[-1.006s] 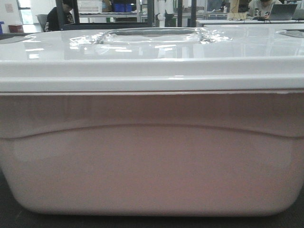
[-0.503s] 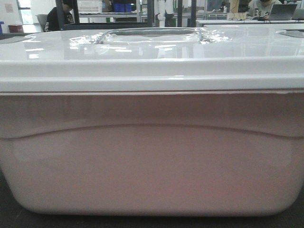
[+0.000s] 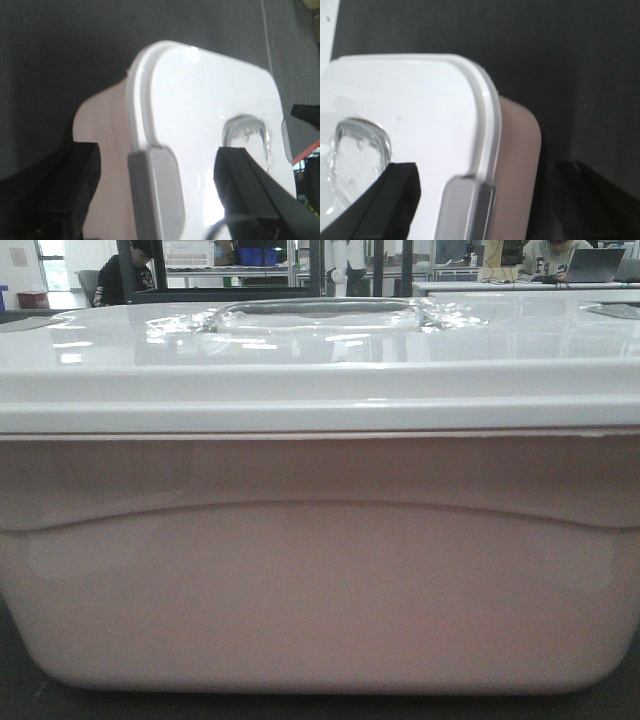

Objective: Grab white bin and place on right shelf
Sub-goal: 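Move both open grippers onto the bin's lid rim at each end, then close both grippers on the lid rim tabs at the bin ends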

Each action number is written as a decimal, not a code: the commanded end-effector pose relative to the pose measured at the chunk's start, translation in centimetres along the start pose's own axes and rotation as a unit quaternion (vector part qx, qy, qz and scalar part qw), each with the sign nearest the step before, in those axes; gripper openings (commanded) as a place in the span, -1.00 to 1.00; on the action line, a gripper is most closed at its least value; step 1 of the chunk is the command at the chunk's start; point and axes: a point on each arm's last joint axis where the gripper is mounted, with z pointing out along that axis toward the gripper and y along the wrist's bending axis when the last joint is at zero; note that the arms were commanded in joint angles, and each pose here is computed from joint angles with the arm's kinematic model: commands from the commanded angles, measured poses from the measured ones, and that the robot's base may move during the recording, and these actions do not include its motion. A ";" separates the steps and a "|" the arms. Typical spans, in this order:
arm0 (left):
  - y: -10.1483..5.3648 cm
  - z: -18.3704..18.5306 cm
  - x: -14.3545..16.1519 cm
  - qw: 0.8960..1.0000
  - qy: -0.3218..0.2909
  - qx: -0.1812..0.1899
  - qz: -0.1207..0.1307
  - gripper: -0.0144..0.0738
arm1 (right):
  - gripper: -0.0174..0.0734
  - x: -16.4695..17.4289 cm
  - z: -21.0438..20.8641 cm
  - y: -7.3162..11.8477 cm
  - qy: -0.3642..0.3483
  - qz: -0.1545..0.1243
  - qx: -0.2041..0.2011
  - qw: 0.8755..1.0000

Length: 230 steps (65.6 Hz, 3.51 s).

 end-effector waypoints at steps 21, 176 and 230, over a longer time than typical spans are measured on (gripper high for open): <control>-0.3 -0.2 -1.2 0.997 -0.010 0.078 0.023 0.20 | 0.75 0.3 2.1 -2.7 0.039 0.028 -0.088 0.995; -3.0 5.1 2.6 0.983 0.129 0.119 0.055 0.20 | 0.75 6.6 3.2 2.9 0.094 -0.001 -0.147 0.985; -2.8 5.1 2.7 0.984 0.131 0.110 0.059 0.20 | 0.75 5.5 3.5 2.2 0.034 0.009 -0.108 0.994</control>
